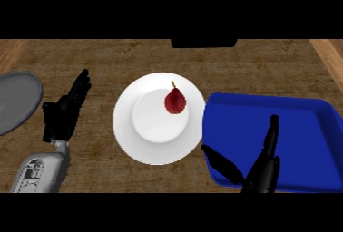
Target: Pick the pear from the tray and place it in the plate
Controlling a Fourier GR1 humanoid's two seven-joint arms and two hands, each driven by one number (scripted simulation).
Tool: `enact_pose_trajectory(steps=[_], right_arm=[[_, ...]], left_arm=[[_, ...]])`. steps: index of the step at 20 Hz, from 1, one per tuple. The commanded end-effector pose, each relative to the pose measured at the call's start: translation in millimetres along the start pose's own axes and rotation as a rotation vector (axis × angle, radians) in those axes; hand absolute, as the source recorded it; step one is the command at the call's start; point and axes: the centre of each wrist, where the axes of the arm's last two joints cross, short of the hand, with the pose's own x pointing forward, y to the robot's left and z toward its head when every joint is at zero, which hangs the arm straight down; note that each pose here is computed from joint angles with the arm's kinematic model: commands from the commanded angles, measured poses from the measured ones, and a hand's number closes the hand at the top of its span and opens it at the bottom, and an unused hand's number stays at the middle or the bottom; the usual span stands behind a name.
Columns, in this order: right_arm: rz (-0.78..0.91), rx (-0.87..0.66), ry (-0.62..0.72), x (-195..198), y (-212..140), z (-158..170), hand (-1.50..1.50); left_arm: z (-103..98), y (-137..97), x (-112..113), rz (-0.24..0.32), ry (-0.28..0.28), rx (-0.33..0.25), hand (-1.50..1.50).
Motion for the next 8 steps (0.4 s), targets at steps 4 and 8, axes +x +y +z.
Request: enact_pose_trajectory(steps=[4, 8], right_arm=[[-0.03, -0.012, 0.012, -7, -67, 7, -1.5], [-0.013, -0.002, 0.018, -22, -71, 8, -1.5]], left_arm=[[-1, -6, -1, 0.002, -0.017, -0.005, 0.0], [-2, 4, 17, 0.002, -0.012, -0.015, 0.0]])
